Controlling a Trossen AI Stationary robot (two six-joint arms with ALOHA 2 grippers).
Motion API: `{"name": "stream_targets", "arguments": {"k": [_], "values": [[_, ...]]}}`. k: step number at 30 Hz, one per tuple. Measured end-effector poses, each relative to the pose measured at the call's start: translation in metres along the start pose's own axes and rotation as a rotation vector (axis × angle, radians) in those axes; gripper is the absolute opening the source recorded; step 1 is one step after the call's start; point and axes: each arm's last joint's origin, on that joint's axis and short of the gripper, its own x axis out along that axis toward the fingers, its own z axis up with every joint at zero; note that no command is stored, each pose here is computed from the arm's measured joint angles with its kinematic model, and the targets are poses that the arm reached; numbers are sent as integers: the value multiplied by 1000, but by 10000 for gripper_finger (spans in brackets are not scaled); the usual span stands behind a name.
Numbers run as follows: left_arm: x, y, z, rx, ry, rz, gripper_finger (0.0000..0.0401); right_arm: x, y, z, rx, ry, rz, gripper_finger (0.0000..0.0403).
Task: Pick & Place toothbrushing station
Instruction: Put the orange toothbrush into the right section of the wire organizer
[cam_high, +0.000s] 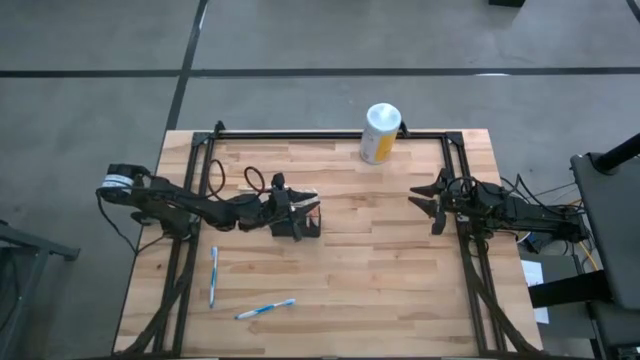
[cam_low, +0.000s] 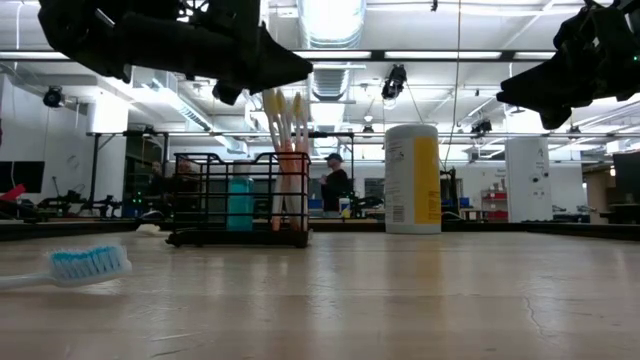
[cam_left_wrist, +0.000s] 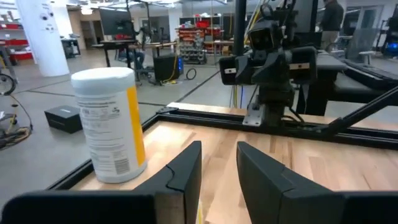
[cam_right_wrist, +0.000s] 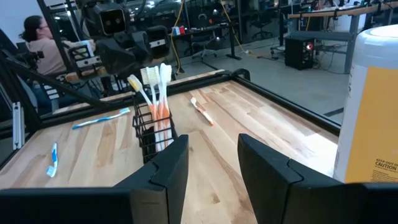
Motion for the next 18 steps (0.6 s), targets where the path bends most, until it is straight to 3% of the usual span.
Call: {"name": "stream_targets", "arguments": {"k": [6,13,15,18], "values": [[-2,1,1,0,-20,2,104,0,0,0,0,0,0,132],[-16,6,44,84,-167,-62,106,0,0,0,0,1,0,132],[-22,9,59,96,-147,-71,106,0,0,0,0,1,0,132],[-32,15,75,150,-5,-48,106,0,0,0,0,1,0,132]]}}
